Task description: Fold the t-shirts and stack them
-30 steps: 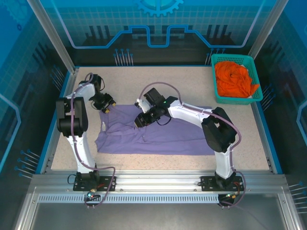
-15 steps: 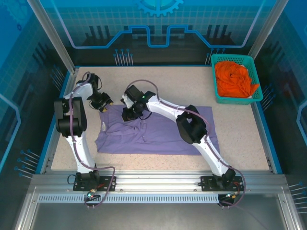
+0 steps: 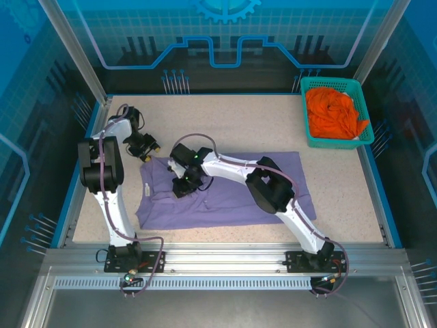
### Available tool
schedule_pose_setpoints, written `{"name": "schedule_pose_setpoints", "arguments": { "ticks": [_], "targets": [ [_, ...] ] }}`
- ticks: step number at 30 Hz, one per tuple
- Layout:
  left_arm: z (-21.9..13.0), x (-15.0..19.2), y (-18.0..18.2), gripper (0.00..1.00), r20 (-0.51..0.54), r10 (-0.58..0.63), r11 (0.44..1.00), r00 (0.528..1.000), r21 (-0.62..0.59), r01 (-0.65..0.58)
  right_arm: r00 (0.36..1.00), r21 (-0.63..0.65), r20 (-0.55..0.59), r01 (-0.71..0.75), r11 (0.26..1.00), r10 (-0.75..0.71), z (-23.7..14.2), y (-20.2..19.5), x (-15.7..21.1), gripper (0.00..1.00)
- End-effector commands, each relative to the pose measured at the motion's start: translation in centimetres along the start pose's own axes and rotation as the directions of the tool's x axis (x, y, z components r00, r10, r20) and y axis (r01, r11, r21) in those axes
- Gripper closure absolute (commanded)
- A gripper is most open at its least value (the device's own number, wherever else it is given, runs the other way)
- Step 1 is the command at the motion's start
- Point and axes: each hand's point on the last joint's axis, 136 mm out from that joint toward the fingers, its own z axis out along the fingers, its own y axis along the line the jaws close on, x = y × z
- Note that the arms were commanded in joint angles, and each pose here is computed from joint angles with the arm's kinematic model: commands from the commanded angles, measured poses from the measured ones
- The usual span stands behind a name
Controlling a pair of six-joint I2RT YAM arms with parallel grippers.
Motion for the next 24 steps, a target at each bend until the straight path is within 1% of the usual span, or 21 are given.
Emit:
{"name": "schedule_pose_setpoints", "arguments": {
  "ticks": [1,2,7,10,14,16,19,20,22,24],
  "targets": [
    [-0.2,-0.7,0.4,0.58,0.003,0.002,1.000,1.000,-0.014,-0.002,0.997,0.023,0.031,0.072,0.997,-0.072,-2.2,1.4,1.0,0.80],
    [-0.1,-0.6,0.4,0.58,0.000,-0.001,1.000,1.000,-0.011,0.001,0.996,0.024,0.043,0.072,0.997,-0.073,-2.6,1.4,1.0,0.77],
    [-0.2,-0.5,0.3,0.58,-0.008,0.000,1.000,1.000,-0.003,0.000,0.998,-0.010,0.037,0.044,0.999,-0.044,-2.9,1.4,1.1,0.77],
    [-0.7,-0.5,0.2,0.57,0.001,0.003,1.000,1.000,0.002,-0.003,0.999,-0.034,0.031,0.026,0.999,-0.025,-3.3,1.4,2.1,0.75],
    [-3.9,-0.7,-0.9,0.57,0.074,0.018,0.999,0.997,0.045,-0.021,0.997,-0.057,0.068,0.032,0.998,-0.028,-5.3,2.1,2.8,0.72],
    [-5.9,-0.3,-1.3,0.57,0.121,0.023,0.998,0.992,0.063,-0.031,0.993,-0.072,0.117,0.023,0.997,-0.015,-7.0,2.1,2.2,0.70],
    [-8.4,1.5,-1.4,0.56,0.175,0.028,0.998,0.984,0.057,-0.038,0.978,-0.097,0.195,-0.053,0.994,0.072,-10.0,0.6,0.9,0.67],
    [-9.1,2.5,-1.5,0.55,0.186,0.027,0.997,0.982,0.061,-0.039,0.970,-0.097,0.213,-0.097,0.991,0.116,-10.6,-0.7,0.6,0.65],
    [-9.8,4.9,-2.0,0.55,0.184,0.018,0.996,0.983,0.085,-0.035,0.955,-0.082,0.235,-0.168,0.982,0.183,-11.2,-3.0,0.1,0.64],
    [-9.6,8.0,-2.0,0.57,0.167,0.018,0.994,0.986,0.105,-0.036,0.945,-0.076,0.233,-0.217,0.973,0.229,-11.3,-4.9,-0.2,0.64]
  ]
}}
